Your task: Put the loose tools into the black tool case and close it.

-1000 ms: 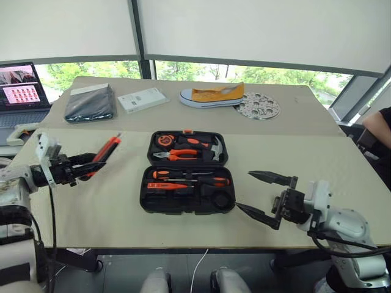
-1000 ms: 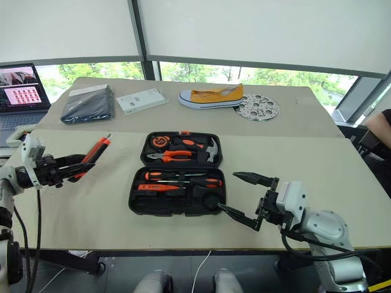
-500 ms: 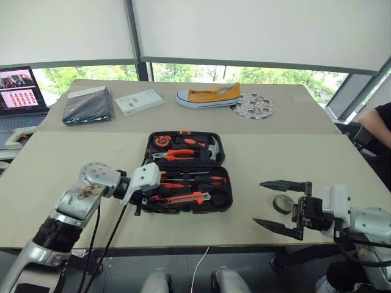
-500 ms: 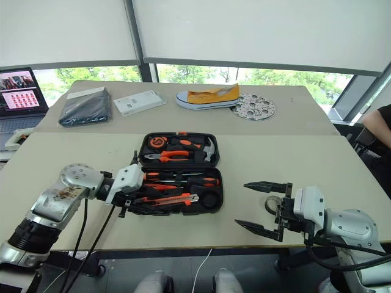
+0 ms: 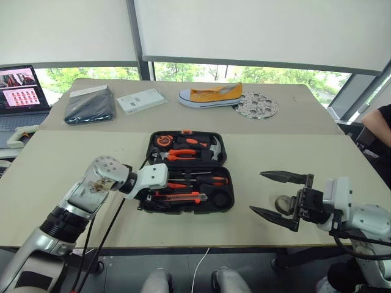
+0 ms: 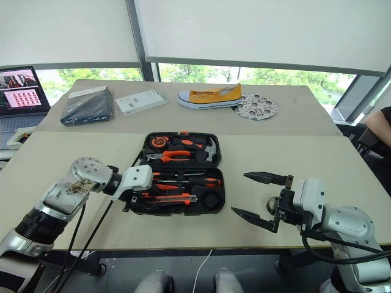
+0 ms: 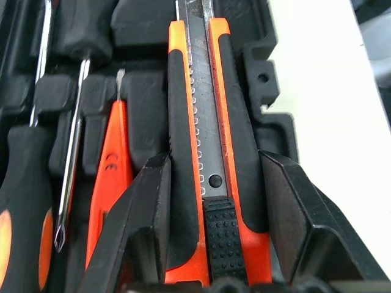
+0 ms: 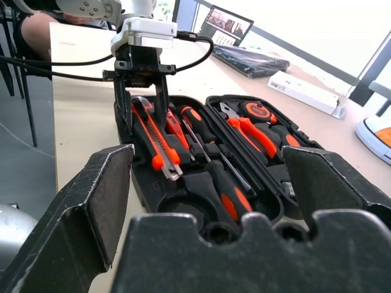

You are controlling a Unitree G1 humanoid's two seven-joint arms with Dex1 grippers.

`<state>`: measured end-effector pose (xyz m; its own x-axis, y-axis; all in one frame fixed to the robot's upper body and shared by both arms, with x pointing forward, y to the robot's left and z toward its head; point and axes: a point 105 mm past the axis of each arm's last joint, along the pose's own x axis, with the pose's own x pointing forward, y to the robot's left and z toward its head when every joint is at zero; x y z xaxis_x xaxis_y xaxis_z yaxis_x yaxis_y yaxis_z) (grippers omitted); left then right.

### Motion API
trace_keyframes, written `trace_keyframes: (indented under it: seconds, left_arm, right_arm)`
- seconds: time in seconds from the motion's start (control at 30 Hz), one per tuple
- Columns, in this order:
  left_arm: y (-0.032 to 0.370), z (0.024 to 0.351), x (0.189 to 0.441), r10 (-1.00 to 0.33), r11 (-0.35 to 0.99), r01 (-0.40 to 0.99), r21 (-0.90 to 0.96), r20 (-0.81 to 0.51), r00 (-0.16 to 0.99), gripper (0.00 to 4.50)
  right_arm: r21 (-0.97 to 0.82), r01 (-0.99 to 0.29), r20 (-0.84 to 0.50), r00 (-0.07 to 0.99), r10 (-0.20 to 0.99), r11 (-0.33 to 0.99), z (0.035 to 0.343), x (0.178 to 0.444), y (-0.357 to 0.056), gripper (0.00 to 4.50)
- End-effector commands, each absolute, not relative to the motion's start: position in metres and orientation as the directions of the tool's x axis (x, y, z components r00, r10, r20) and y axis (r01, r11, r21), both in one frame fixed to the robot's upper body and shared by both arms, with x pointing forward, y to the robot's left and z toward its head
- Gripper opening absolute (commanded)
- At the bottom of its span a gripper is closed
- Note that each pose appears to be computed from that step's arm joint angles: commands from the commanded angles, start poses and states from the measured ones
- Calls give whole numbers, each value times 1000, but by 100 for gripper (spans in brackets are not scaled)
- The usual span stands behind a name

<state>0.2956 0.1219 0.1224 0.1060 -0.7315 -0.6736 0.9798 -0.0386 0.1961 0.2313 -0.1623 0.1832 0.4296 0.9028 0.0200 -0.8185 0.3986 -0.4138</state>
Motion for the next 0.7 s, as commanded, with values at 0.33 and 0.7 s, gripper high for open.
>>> trace_keyframes:
  seconds: [0.33, 0.7]
  left_arm:
    - [122, 120, 298, -708, -27, 978, 205, -695, 126, 171]
    - [115, 161, 294, -849, -63, 970, 236, -523, 72, 363]
  right_arm:
    - [-449, -798, 39, 432, 901, 402, 194, 230, -157, 450]
    - [-451, -799, 50, 422, 905, 398, 194, 237, -153, 450]
